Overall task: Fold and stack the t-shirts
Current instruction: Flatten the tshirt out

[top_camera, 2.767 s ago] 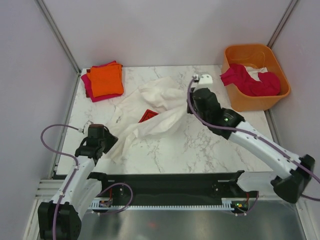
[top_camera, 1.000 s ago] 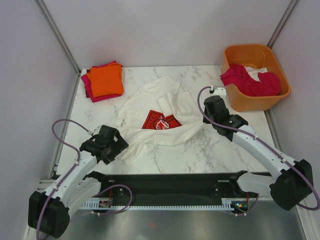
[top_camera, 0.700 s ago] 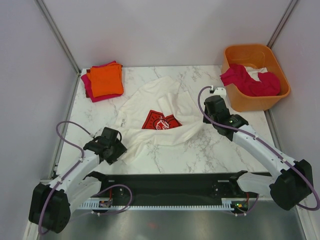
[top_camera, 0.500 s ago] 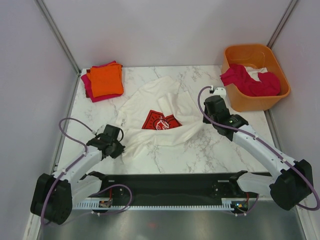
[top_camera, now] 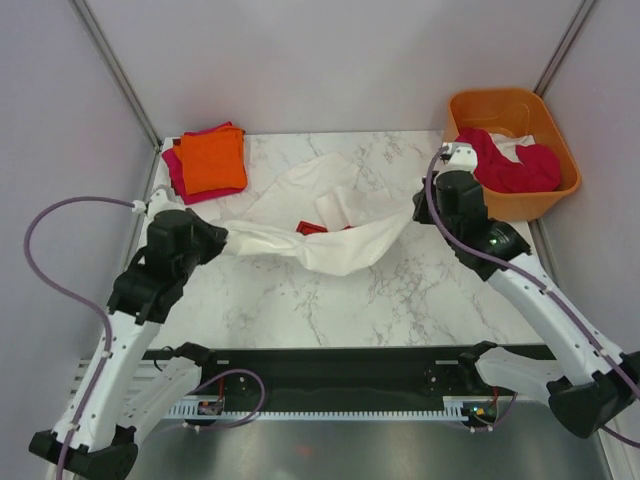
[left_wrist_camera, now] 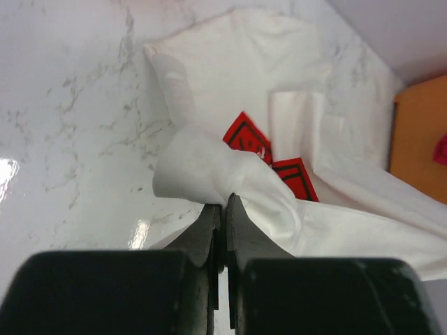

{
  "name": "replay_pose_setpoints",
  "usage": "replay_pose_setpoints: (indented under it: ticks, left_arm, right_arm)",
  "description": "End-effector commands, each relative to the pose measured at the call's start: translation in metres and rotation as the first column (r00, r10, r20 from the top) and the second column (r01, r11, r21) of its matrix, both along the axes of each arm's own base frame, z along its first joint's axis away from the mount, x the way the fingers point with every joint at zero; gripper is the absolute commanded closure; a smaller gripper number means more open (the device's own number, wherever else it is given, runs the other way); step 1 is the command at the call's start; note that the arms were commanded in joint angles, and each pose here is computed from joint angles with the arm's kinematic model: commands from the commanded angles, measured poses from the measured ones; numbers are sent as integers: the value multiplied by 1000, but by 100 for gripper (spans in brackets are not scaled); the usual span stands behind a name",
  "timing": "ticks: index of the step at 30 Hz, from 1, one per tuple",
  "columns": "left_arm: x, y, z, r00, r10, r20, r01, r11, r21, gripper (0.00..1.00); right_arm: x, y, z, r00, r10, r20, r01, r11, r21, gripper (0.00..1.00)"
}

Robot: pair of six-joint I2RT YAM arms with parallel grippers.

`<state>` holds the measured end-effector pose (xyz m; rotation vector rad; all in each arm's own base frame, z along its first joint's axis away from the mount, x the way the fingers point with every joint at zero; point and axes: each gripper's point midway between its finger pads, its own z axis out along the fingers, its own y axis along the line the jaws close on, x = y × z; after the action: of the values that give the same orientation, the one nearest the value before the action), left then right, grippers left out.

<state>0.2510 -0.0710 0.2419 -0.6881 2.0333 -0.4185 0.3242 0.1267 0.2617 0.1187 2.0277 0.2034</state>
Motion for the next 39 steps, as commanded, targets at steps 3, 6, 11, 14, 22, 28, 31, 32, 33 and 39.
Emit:
replay_pose_setpoints:
  ticks: [3,6,11,14,22,28,31,32,33,39]
  left_arm:
    - [-25,21,112,963,-95,251,56,986,158,98]
    - [-39,20,160,916,-185,356,111,969,219,98]
    - [-90,21,260,756,-306,578,161,944,289,98]
    - [-126,25,305,653,-353,670,162,929,332,98]
    - [-134,28,339,628,-359,690,143,925,351,98]
    - [-49,0,277,774,-381,506,223,912,345,98]
    - [14,-15,227,847,-377,375,241,901,361,98]
    - [32,-15,214,870,-357,341,223,901,373,98]
    - [57,-21,199,882,-352,314,221,896,384,98]
    - [224,-32,108,949,-310,63,248,853,459,98]
  right_arm:
    - [-30,-4,147,942,59,329,-115,982,151,100]
    - [-61,-14,204,884,71,461,-175,967,185,100]
    - [-133,-28,279,746,133,653,-338,920,199,100]
    - [-178,-47,308,654,126,746,-386,904,185,100]
    - [-170,-74,298,712,18,702,-234,949,213,100]
    - [-83,-45,223,875,-17,484,-88,977,195,100]
    - [-30,-26,170,936,-52,348,0,989,149,100]
    - [-14,-22,151,949,-74,305,35,991,131,100]
    - [0,-22,139,954,-109,280,78,990,119,100]
    - [123,-8,57,961,-271,62,275,958,-79,2]
